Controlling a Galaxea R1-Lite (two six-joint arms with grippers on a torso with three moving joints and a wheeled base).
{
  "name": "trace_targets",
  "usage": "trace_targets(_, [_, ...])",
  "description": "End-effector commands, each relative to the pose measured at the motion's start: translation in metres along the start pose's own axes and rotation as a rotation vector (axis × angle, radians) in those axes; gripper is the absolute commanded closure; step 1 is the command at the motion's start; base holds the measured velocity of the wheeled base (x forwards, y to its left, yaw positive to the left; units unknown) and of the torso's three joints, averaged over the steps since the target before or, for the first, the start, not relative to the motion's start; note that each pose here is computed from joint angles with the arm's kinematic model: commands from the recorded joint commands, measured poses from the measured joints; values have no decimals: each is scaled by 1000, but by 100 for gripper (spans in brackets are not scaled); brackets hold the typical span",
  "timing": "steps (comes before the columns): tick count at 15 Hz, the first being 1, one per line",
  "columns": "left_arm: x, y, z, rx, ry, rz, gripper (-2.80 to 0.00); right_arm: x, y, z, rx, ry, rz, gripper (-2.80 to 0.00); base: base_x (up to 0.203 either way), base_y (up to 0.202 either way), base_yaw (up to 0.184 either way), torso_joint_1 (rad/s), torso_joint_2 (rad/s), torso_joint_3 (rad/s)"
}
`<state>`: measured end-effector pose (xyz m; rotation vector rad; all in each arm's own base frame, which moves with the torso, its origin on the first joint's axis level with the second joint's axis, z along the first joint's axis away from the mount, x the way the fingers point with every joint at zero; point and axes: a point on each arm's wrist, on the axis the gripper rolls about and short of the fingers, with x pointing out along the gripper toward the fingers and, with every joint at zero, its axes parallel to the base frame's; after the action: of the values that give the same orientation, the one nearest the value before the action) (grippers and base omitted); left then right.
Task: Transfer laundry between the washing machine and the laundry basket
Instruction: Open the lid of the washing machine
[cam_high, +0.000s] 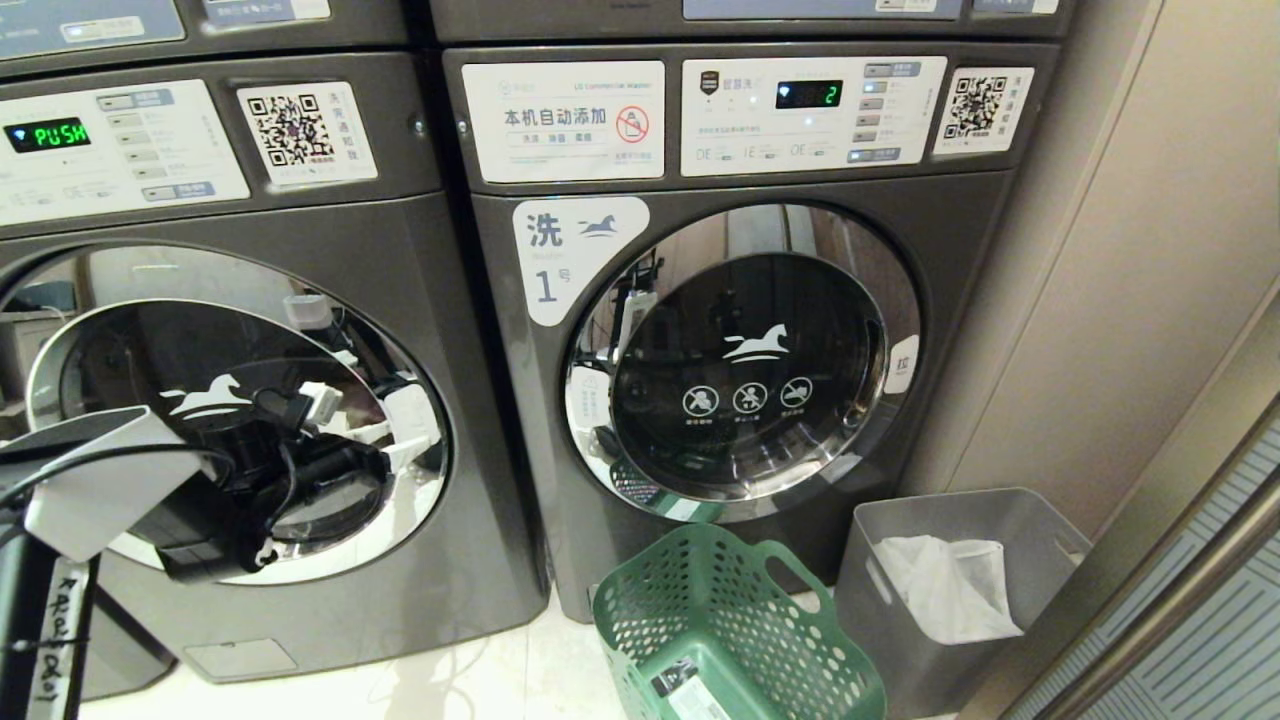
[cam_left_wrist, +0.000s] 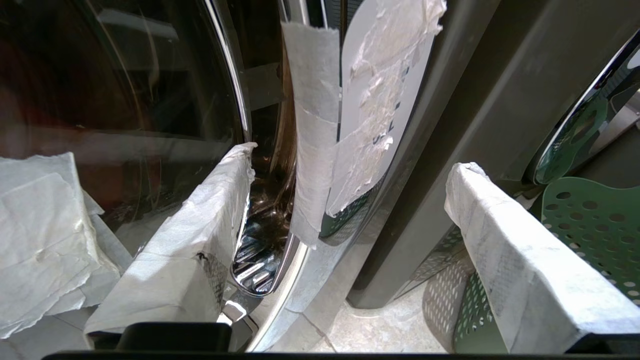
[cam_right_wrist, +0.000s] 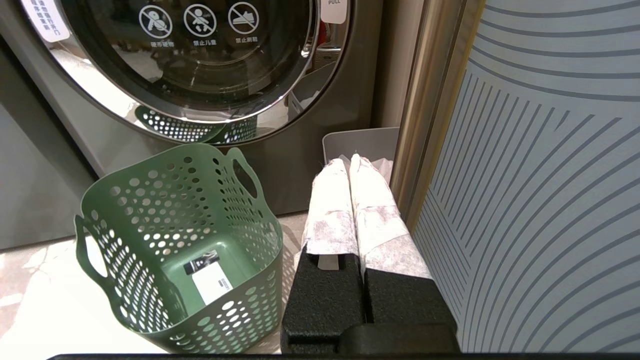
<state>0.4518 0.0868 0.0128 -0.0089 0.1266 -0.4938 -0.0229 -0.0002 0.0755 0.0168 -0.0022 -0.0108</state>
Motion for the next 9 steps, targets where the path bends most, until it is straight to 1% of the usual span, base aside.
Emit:
trace_targets(1, [1, 0, -6, -9, 11, -1, -280, 0, 0, 0, 0, 1, 1, 0, 0, 0, 0, 0, 0, 0])
trace_targets(7, [-7, -7, 0, -20, 18, -6, -280, 0, 0, 0, 0, 1, 2, 0, 0, 0, 0, 0, 0, 0])
trace_targets(9, [-7, -8, 4, -6, 1, -6, -280, 0, 0, 0, 0, 0, 0, 0, 0, 0, 0, 0, 0, 0])
